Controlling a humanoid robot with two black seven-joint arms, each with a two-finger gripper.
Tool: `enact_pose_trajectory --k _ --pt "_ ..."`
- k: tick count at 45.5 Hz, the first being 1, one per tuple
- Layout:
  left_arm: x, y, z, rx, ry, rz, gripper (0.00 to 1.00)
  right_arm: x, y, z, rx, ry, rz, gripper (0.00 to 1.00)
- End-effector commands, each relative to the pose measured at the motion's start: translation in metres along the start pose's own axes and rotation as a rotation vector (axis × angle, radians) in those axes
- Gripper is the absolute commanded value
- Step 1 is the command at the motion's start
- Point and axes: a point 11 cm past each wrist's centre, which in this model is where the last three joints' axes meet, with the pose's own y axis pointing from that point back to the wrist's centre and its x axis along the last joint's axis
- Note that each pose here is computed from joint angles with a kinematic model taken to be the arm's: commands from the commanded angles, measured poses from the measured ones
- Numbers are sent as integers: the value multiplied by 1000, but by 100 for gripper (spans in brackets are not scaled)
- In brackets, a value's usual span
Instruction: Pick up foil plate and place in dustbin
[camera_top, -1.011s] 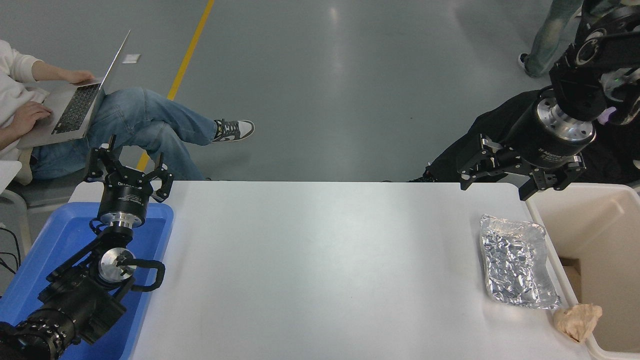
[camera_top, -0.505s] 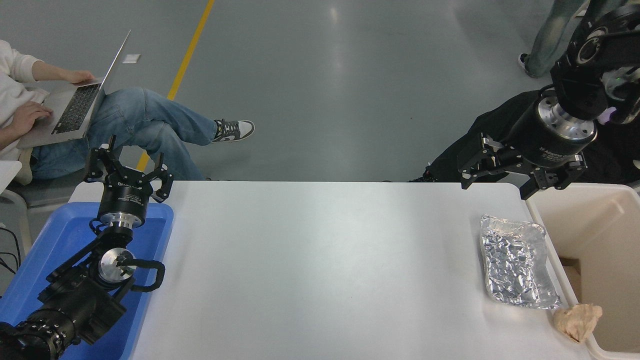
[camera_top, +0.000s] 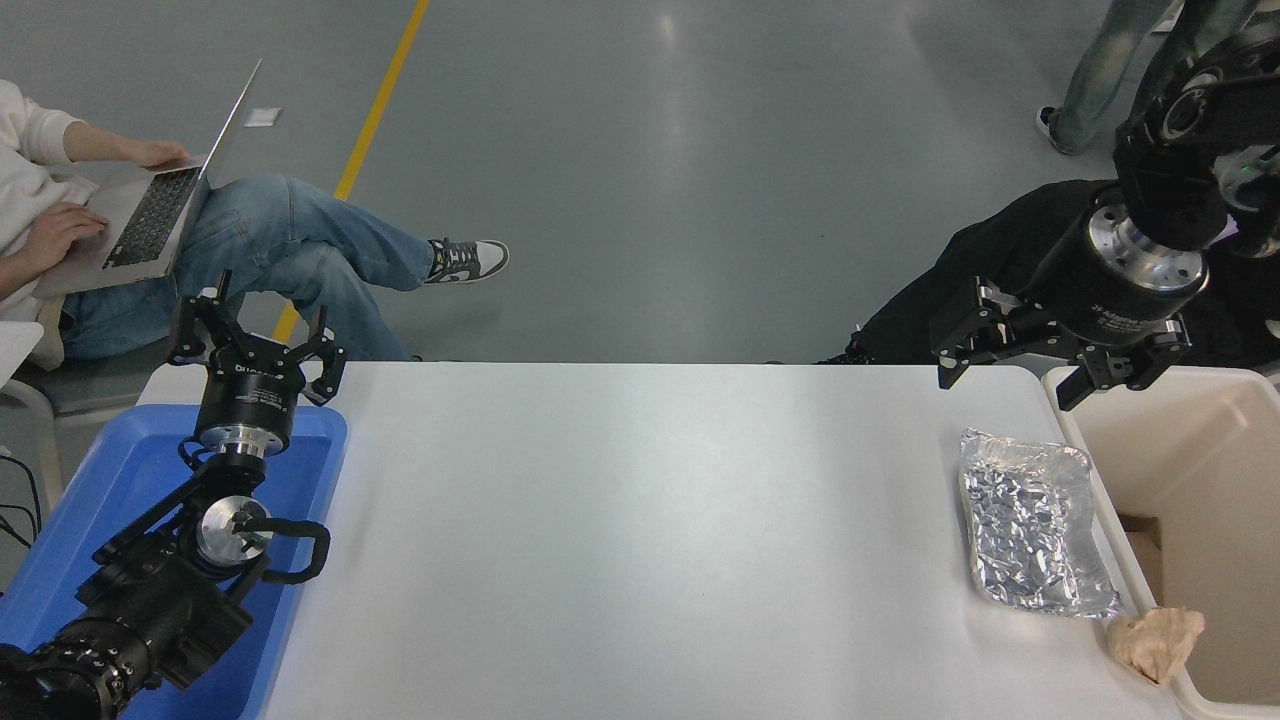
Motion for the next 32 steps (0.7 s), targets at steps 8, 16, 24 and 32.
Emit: enact_pose_trajectory --k 8,16,24,32 --pt "0 0 0 0 1 0 99 2 -33 72 -197 114 61 100" --pt "1 0 0 0 0 2 99 3 -60 100 -181 98 155 100" --pt "1 0 0 0 0 2 99 -5 -112 118 -150 22 234 100" --pt "0 0 0 0 1 0 99 -15 -161 151 -193 -51 280 99"
